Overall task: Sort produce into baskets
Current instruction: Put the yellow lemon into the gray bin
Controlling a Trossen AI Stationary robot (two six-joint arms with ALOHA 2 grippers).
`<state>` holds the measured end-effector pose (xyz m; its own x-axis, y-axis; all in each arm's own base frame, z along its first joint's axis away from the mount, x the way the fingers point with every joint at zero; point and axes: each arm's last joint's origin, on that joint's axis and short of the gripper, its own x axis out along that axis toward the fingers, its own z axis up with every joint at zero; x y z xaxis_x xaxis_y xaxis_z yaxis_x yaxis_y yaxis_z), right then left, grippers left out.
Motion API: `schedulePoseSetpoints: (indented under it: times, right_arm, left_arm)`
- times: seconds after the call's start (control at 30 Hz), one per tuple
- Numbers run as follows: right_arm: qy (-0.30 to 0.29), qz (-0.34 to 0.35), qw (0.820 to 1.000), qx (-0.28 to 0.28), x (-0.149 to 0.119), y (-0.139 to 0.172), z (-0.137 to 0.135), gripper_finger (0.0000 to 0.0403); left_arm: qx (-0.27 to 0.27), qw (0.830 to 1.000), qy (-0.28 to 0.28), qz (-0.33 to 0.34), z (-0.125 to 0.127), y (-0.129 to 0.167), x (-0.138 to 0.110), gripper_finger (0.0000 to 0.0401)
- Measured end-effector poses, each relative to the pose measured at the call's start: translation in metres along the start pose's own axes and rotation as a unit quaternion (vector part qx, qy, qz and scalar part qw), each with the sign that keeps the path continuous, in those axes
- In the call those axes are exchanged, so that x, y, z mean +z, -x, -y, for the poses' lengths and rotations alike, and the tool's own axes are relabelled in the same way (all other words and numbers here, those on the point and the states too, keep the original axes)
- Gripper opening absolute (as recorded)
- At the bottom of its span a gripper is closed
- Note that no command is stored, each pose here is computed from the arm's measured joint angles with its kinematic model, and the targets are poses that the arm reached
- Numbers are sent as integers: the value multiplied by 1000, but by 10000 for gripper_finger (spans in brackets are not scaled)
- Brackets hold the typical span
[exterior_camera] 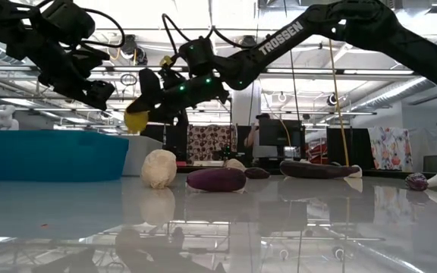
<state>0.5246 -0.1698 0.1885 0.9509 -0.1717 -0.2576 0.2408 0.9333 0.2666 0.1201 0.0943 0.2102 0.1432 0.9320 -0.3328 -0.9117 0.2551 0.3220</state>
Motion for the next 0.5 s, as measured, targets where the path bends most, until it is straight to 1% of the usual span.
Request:
schedulePoseSetpoints:
  times: [0.13,0.27,0.4,0.5]
  right_arm:
    - [0,-2,1000,-1,0,0,0,240]
    - [-3,-4,1000,3,1,1,0,251]
    - [-7,-9,999,37,3,2,-3,251]
    - [-32,-25,996,75,6,5,-6,248]
  left_arm:
    - [0,1000,0,0,0,0,0,283]
    - [0,1000,-1,0,0,0,0,283]
    - [-5,1000,-2,0,0,0,0,283]
    - [-5,1000,-2,0,0,0,0,283]
